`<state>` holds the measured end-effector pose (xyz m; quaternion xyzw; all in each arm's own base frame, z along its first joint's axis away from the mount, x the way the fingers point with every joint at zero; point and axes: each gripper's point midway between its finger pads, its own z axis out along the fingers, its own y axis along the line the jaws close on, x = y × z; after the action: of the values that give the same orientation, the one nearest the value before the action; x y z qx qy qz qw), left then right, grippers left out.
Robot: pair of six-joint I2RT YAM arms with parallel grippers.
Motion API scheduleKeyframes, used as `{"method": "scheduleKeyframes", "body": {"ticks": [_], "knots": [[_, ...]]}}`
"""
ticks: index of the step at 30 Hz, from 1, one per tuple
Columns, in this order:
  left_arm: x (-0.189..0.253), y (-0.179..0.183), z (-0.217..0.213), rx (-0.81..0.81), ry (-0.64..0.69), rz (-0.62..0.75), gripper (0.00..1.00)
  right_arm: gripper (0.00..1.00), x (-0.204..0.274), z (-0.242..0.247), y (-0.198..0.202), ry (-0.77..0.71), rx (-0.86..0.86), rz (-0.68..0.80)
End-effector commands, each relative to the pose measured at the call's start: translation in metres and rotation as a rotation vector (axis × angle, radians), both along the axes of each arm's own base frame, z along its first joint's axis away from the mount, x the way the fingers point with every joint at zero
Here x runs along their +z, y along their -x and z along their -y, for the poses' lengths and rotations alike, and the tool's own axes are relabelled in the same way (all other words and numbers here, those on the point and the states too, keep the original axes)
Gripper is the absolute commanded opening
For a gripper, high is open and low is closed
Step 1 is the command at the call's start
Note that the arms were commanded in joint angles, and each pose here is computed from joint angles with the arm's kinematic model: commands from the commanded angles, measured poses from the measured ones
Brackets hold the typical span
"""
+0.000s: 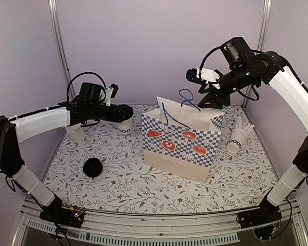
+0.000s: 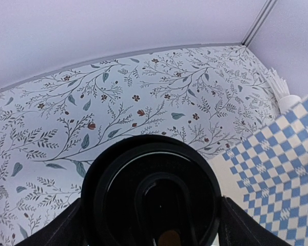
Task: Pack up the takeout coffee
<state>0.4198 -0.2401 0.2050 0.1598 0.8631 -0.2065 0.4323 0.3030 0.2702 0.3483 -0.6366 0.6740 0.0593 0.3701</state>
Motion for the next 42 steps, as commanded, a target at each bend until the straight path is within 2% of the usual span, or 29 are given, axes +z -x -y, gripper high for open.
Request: {"method": "scheduleKeyframes", "body": {"ticks": [1,4,9,16,24,28,34,42], "knots": [[-0.013,0.059,-0.009,-0.023,-0.028,-0.047,0.8,0.58,0.032,0.0,0.019,-0.106,0.039,0.022],[-0.003,0.101,-0.007,-0.091,0.001,-0.021,0.79,0.58,0.038,0.001,0.027,-0.136,0.044,0.013],[0.012,0.165,0.02,-0.3,0.122,0.01,0.78,0.58,0.03,0.01,0.044,-0.134,0.051,-0.025],[-0.004,0.214,0.059,-0.439,0.146,-0.002,0.78,0.59,0.009,0.016,0.073,-0.122,0.125,-0.092],[-0.016,0.249,0.121,-0.567,0.12,0.031,0.8,0.59,-0.015,0.023,0.08,-0.092,0.123,-0.125],[-0.041,0.255,0.143,-0.614,0.036,0.002,0.8,0.59,-0.019,0.031,0.084,-0.079,0.111,-0.113],[-0.065,0.257,0.156,-0.634,-0.031,-0.009,0.81,0.59,-0.03,0.04,0.092,-0.062,0.101,-0.141],[-0.07,0.262,0.162,-0.64,-0.047,-0.029,0.95,0.61,-0.042,0.04,0.098,-0.058,0.125,-0.166]]}}
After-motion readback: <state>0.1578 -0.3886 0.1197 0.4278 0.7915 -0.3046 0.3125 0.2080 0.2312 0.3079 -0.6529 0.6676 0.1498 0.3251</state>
